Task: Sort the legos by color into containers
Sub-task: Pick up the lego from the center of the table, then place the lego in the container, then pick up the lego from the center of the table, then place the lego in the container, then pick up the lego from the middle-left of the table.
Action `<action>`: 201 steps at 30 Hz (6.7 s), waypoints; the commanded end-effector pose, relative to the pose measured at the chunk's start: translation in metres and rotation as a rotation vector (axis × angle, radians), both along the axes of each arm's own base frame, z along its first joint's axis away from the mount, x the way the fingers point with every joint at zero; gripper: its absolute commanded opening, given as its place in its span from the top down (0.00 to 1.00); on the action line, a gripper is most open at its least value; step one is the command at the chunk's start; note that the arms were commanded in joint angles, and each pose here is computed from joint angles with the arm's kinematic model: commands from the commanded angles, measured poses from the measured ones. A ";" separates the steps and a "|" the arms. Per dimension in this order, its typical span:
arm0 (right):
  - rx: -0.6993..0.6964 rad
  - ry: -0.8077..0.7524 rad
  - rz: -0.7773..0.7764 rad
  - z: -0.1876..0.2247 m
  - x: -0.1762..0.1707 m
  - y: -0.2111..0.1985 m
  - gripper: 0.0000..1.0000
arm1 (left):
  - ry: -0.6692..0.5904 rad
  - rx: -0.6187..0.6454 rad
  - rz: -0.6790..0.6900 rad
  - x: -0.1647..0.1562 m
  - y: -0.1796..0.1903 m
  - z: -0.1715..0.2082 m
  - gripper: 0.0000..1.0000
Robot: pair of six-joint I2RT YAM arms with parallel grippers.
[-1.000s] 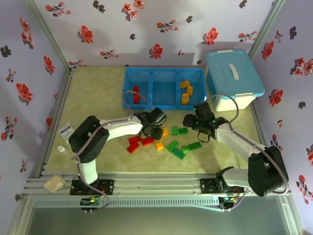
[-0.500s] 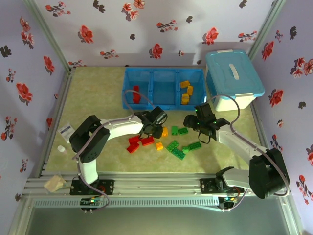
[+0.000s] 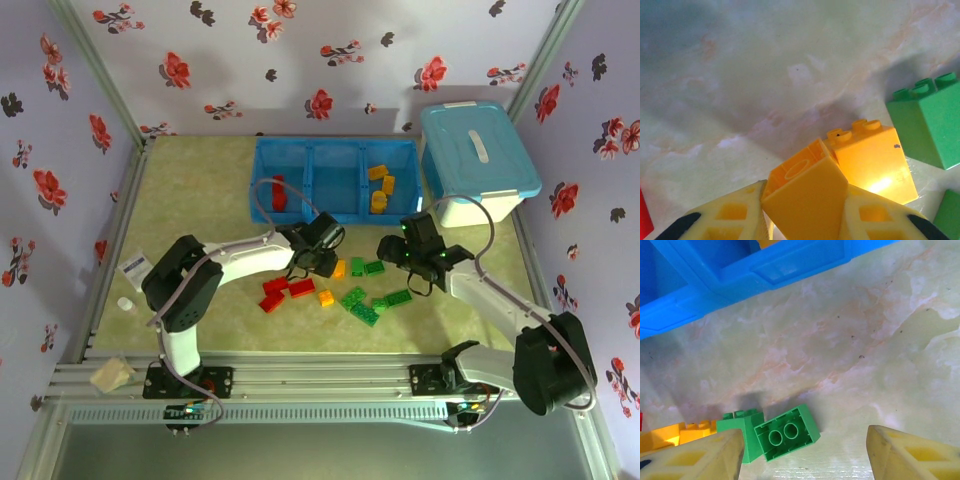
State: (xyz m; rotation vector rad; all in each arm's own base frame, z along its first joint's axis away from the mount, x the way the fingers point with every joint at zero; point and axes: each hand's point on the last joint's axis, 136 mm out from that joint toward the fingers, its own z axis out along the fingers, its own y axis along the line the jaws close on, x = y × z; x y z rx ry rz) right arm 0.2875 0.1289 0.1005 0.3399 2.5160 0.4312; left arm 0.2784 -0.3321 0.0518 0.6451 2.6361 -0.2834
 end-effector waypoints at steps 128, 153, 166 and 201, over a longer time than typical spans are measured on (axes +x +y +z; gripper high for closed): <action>-0.416 0.231 0.214 -0.070 -0.015 0.147 0.50 | -0.145 -0.178 0.465 -0.051 0.192 0.046 0.37; -0.357 -0.037 0.003 0.058 0.040 0.037 0.67 | -0.182 -0.247 0.430 -0.040 0.176 0.058 0.39; -0.277 0.029 -0.087 0.063 0.111 -0.024 0.67 | -0.160 -0.247 0.428 -0.046 0.175 0.052 0.39; -0.108 -0.142 0.058 0.090 0.065 0.012 0.29 | -0.121 -0.151 -0.036 -0.086 0.064 0.054 0.40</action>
